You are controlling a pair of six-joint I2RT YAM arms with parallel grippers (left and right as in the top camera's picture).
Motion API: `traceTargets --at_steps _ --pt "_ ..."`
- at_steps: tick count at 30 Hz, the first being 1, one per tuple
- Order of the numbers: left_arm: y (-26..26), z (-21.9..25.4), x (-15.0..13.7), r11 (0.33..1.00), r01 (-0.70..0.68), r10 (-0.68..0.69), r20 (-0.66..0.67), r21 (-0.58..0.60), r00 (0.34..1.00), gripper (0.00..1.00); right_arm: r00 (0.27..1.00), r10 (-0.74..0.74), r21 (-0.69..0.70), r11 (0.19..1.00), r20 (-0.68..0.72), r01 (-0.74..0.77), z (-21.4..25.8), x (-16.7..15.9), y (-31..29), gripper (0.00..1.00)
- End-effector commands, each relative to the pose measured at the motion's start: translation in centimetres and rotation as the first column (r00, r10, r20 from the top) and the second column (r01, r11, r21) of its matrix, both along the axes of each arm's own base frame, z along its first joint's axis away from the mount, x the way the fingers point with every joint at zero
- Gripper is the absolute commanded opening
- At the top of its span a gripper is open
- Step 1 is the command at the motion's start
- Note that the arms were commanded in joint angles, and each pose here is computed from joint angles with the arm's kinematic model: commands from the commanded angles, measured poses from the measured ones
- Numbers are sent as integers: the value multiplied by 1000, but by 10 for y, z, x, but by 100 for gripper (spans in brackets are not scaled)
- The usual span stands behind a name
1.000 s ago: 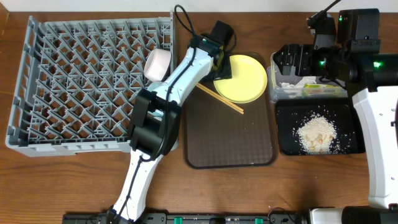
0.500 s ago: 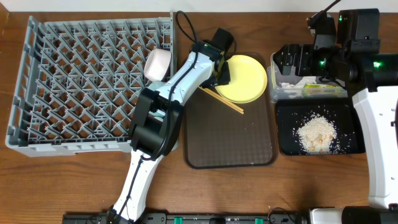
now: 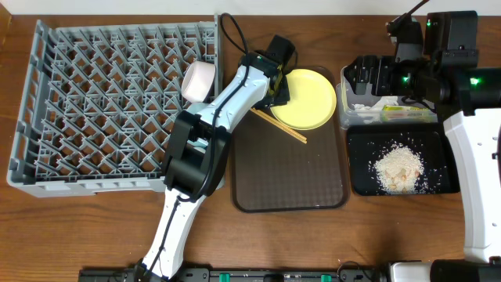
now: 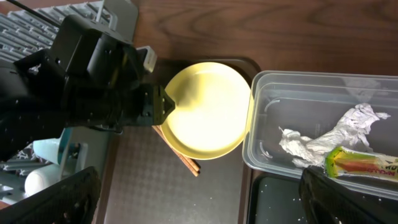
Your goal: Sort waste into correct bins and load items into the dishwasher
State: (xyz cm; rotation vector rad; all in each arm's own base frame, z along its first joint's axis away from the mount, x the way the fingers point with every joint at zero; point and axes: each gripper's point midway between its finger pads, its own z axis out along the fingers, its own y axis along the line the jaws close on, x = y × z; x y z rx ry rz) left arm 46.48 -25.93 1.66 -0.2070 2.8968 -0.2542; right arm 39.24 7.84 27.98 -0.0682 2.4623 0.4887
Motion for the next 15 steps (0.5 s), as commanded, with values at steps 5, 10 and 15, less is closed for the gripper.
traceTargets --at_steps 5,10,15 --pt "8 -21 -13 999 -27 29 -42 33 999 40 1000 -3 -6 1000 7 3 2 2 -2 99" --pt "10 -29 -18 999 -29 31 -56 40 998 31 1000 -4 -6 1000 7 4 2 2 -2 99" --pt "12 -33 -21 998 -39 42 -65 45 997 8 1000 -4 -6 1000 7 4 2 2 -2 99"
